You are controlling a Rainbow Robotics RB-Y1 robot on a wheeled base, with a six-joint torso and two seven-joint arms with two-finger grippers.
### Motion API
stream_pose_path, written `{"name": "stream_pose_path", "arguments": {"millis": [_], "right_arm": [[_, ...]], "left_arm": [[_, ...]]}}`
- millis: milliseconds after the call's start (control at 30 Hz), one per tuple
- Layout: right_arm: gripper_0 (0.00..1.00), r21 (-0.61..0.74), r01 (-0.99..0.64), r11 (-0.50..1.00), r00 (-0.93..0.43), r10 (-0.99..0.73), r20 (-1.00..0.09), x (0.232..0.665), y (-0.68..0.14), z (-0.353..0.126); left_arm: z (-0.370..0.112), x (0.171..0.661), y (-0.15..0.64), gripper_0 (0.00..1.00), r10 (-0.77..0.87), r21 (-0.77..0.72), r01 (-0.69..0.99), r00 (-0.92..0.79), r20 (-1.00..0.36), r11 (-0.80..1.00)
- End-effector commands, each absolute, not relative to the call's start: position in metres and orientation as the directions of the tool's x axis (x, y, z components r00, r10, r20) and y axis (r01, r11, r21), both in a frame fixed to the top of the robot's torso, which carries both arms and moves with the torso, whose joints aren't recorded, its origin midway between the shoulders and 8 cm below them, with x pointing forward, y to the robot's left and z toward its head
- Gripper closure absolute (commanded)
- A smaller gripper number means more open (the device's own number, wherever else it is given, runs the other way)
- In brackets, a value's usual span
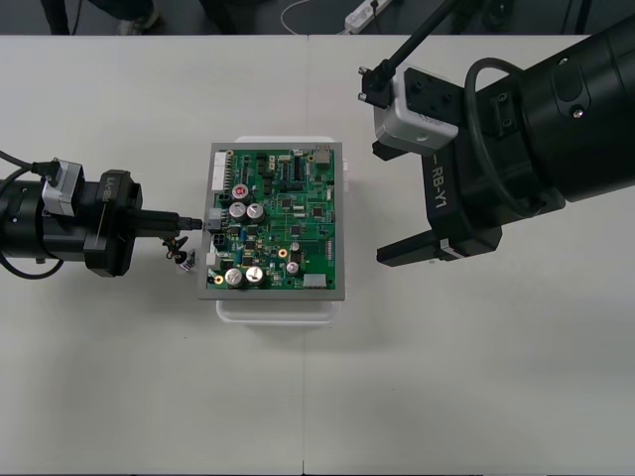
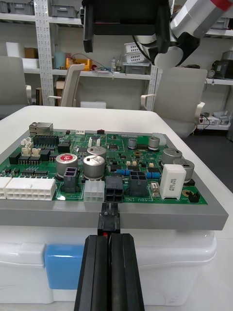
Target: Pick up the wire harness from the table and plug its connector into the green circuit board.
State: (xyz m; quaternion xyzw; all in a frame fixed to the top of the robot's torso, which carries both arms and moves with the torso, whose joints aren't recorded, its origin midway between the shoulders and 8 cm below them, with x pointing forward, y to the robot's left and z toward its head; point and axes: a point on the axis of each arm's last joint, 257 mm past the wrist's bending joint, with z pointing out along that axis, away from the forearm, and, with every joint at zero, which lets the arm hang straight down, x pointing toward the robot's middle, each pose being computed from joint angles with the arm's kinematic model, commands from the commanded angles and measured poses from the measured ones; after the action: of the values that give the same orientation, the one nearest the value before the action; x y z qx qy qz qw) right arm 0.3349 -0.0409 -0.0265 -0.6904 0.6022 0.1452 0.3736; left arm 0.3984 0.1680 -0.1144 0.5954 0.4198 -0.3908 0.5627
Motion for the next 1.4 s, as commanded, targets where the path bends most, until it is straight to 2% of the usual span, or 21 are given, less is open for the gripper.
{"name": "stream_pose_path", "arguments": {"millis": [33,1400], "right_arm": [[0.00,-0.376,-0.927,0.005,0.261,-0.711,-0.653,0.3373,-0.0461,-0.0131],[0.00,-0.379,-0.925,-0.010,0.279,-0.696,-0.662,0.3343,-0.0465,-0.0069]], "left_arm": [[-0.0962,0.3904,0.1511,1.00,0.021,0.380,0.922,0.383,-0.924,-0.079],[-0.0923,0.3858,0.1423,1.00,-0.002,0.372,0.923,0.374,-0.928,-0.094]]}}
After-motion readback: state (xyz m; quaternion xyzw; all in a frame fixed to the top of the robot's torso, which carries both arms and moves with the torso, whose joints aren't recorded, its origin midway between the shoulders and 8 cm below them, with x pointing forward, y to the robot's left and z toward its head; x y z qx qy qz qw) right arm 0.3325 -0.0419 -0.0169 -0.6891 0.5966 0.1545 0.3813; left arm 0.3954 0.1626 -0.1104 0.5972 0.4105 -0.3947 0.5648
